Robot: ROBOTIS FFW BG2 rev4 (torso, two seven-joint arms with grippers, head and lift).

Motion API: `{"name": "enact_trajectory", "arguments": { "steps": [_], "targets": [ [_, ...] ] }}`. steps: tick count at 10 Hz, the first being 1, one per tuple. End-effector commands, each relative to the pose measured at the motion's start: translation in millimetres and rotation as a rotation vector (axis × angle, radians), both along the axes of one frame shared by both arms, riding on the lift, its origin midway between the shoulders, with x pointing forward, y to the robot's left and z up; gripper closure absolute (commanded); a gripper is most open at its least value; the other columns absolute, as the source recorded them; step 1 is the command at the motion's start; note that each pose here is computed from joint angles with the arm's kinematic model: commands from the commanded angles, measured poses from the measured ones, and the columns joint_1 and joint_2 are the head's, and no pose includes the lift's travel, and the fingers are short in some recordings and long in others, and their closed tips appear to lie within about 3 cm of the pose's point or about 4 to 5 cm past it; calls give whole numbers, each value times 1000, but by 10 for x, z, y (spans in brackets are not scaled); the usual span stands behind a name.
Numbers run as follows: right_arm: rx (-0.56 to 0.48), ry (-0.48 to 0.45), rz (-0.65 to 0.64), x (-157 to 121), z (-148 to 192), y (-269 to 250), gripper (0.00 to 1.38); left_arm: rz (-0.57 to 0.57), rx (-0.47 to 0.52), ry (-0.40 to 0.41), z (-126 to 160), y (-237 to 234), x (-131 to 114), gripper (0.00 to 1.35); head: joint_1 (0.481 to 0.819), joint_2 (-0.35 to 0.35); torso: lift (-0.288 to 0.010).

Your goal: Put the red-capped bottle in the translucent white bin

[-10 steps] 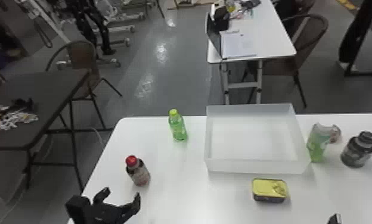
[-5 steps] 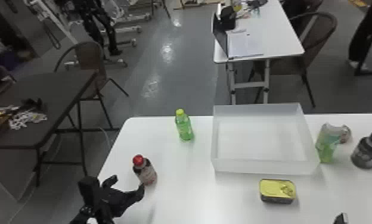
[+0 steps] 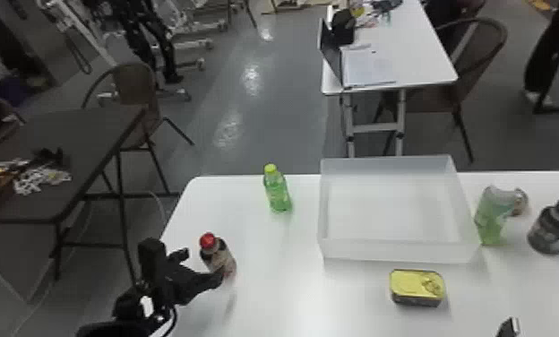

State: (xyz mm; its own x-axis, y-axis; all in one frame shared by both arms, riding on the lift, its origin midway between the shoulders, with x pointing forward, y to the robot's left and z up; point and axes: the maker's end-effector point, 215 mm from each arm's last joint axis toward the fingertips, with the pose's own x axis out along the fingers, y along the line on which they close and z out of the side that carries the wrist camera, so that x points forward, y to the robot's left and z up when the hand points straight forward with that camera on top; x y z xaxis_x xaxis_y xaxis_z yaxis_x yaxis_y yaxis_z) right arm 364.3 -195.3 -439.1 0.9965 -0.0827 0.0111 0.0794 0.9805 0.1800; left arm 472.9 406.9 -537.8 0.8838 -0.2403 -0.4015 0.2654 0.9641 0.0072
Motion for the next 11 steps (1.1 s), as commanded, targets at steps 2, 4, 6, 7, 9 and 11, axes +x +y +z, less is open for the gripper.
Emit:
{"name": "enact_trajectory", "arguments": {
  "steps": [2,4,6,7,9,11],
  "targets": [
    [3,-1,3,9,-2,4,156,-99,9,63,-107,-137,187,96,695,273,0],
    [6,3,0,0,-17,2,154,-89,-4,77,-203,-220,131,262,695,253,0],
    [20,12,-9,-22,-48,-10,156,-77,-11,89,-263,-224,82,789,695,249,0],
    [19,11,-9,-21,-48,-15,156,-76,-11,87,-257,-216,79,822,695,249,0],
    [19,11,-7,-21,-47,-12,154,-82,7,65,-154,-230,107,825,695,249,0],
    [19,11,-6,-18,-49,-4,154,-81,28,-8,291,-421,246,825,695,246,0]
  ]
}}
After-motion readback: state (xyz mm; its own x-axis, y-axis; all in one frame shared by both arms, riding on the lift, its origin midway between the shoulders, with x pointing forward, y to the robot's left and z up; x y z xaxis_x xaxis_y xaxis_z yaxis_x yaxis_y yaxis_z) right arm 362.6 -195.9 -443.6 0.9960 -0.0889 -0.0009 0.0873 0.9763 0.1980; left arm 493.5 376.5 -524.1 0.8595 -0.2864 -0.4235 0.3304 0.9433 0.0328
